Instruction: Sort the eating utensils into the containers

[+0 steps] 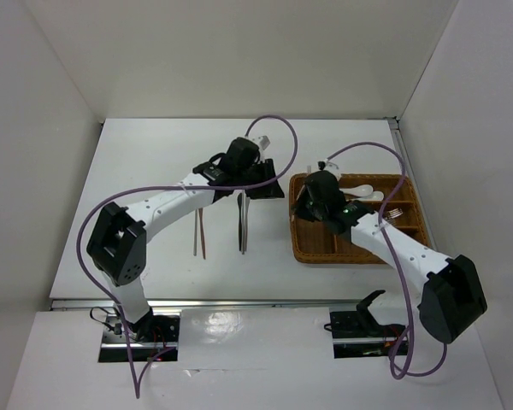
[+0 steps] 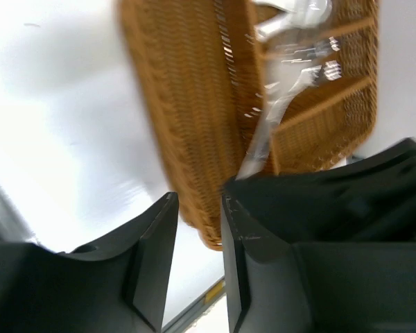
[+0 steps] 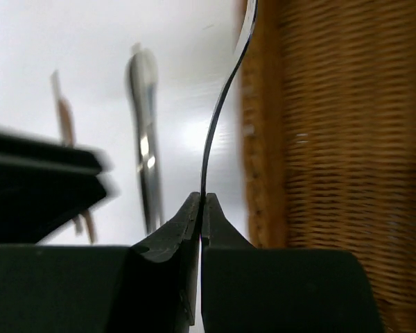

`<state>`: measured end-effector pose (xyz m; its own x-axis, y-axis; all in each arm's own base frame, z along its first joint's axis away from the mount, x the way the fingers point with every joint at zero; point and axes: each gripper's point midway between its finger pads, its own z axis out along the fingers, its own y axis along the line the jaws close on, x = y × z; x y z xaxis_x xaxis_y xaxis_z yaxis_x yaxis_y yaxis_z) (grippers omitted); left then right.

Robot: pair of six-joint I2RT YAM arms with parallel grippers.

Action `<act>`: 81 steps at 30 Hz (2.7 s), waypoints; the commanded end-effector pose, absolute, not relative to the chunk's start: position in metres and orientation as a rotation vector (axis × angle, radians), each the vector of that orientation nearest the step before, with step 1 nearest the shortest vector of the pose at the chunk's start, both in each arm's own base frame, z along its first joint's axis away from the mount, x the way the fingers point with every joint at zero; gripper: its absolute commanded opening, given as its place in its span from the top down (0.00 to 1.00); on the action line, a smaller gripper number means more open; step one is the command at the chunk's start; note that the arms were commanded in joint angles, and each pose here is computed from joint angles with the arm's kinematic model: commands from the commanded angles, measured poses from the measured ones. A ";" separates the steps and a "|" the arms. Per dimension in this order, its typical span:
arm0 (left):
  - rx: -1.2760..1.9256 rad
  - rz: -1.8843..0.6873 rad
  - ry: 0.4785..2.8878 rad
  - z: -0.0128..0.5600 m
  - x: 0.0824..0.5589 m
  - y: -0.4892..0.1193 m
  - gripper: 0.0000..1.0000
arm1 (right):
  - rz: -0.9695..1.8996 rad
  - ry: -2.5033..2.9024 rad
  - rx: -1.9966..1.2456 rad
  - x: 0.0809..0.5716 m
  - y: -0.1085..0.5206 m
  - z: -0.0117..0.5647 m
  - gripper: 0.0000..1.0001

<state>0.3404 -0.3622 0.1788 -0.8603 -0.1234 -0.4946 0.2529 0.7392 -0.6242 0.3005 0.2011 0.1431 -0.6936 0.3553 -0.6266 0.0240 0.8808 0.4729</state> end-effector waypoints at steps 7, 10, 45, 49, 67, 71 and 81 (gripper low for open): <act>-0.101 -0.813 2.366 0.195 0.380 -0.266 0.45 | 0.118 2.105 1.079 0.308 0.060 0.141 1.00; -0.153 -0.787 2.381 0.185 0.381 -0.241 0.45 | 0.017 2.044 1.278 0.299 0.017 0.127 1.00; -0.236 -0.700 2.432 0.139 0.393 -0.186 0.45 | 0.071 2.045 1.622 0.338 -0.004 0.102 0.52; -0.146 -0.764 2.431 0.124 0.385 -0.194 0.45 | 0.256 2.004 1.475 0.350 0.008 0.139 0.52; -0.232 -0.425 2.535 0.068 0.385 -0.186 0.45 | 0.440 2.102 0.940 0.343 0.041 0.175 0.52; -0.237 -0.303 2.538 0.074 0.375 -0.166 0.45 | 0.431 2.120 0.947 0.339 0.041 0.166 0.52; -0.317 -0.175 2.592 0.060 0.337 -0.137 0.45 | 0.458 2.158 0.931 0.341 0.047 0.154 0.52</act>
